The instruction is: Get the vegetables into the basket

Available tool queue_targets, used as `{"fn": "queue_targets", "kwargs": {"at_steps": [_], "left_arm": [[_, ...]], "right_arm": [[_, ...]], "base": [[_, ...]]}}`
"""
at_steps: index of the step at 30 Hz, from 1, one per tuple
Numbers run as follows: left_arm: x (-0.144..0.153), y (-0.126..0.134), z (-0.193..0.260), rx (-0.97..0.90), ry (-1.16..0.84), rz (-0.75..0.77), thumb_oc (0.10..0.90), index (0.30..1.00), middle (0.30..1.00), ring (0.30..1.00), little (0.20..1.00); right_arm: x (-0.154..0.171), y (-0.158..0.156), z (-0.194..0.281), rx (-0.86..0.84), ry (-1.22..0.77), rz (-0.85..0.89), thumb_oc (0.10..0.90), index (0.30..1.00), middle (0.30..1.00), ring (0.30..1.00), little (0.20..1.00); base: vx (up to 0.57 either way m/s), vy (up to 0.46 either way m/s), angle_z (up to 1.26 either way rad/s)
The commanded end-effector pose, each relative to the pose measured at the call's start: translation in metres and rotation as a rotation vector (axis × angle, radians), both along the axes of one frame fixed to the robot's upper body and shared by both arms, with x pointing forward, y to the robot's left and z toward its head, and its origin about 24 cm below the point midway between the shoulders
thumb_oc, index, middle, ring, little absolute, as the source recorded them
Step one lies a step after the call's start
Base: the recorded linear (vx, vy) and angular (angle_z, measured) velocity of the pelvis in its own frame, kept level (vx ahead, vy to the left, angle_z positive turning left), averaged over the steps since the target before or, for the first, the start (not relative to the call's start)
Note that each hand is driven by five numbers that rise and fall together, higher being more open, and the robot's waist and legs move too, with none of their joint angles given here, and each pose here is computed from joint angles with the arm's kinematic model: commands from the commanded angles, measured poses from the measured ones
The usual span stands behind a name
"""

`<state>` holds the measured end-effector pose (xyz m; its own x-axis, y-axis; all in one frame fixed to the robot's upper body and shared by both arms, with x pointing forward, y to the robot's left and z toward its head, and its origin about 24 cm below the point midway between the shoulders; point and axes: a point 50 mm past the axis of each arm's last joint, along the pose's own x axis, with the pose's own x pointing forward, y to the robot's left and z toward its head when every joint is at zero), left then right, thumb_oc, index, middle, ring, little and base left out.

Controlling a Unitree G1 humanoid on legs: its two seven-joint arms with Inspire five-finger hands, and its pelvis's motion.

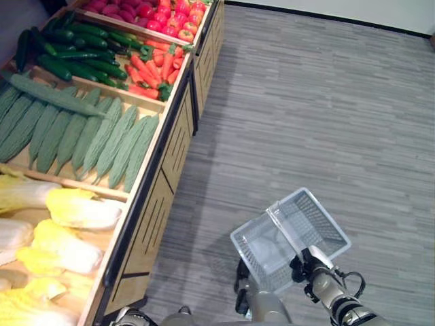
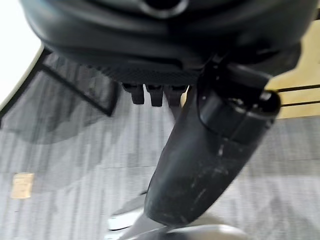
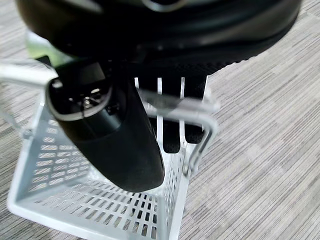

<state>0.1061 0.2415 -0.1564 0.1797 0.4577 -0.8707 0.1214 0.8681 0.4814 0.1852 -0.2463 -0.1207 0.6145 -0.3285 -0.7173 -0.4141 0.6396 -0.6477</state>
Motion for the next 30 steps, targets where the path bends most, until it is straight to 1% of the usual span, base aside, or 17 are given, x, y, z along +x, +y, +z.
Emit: {"fn": "queue_targets", "kwargs": {"at_steps": [1, 4, 9, 13, 21, 26, 30], "left_arm": [[0.016, 0.002, 0.005, 0.022, -0.041, -0.005, 0.900, 1.000, 1.000, 1.000, 1.000], [0.021, 0.000, 0.006, 0.016, -0.068, 0.039, 0.900, 1.000, 1.000, 1.000, 1.000], [0.020, 0.001, 0.006, 0.016, -0.068, 0.071, 0.900, 1.000, 1.000, 1.000, 1.000], [0.023, 0.001, 0.007, 0.016, -0.069, 0.065, 0.900, 1.000, 1.000, 1.000, 1.000], [0.028, -0.002, 0.008, 0.017, -0.084, 0.032, 0.900, 1.000, 1.000, 1.000, 1.000], [0.018, 0.002, 0.006, 0.028, -0.054, 0.027, 0.900, 1.000, 1.000, 1.000, 1.000], [0.018, 0.004, 0.006, 0.032, -0.056, 0.023, 0.900, 1.000, 1.000, 1.000, 1.000]], "right_arm": [[-0.017, -0.003, -0.007, -0.030, 0.042, 0.024, 0.400, 0.300, 0.300, 0.300, 0.300], [-0.015, -0.006, -0.005, -0.039, 0.035, 0.028, 0.400, 0.300, 0.300, 0.300, 0.300], [-0.014, -0.006, -0.005, -0.045, 0.043, 0.050, 0.400, 0.300, 0.300, 0.300, 0.300], [-0.015, -0.011, -0.004, -0.056, 0.048, 0.041, 0.400, 0.300, 0.300, 0.300, 0.300], [-0.017, -0.013, -0.003, -0.071, 0.042, 0.039, 0.400, 0.300, 0.300, 0.300, 0.300], [-0.015, 0.000, -0.007, -0.043, 0.042, 0.051, 0.400, 0.300, 0.300, 0.300, 0.300], [-0.015, 0.004, -0.008, -0.032, 0.045, 0.057, 0.400, 0.300, 0.300, 0.300, 0.300]], "base": [[0.10, -0.139, 0.22], [0.15, -0.202, 0.25], [0.11, -0.204, 0.20], [0.04, -0.084, 0.20], [0.06, 0.044, 0.28], [0.03, 0.140, -0.34], [0.00, 0.100, -0.15]]}}
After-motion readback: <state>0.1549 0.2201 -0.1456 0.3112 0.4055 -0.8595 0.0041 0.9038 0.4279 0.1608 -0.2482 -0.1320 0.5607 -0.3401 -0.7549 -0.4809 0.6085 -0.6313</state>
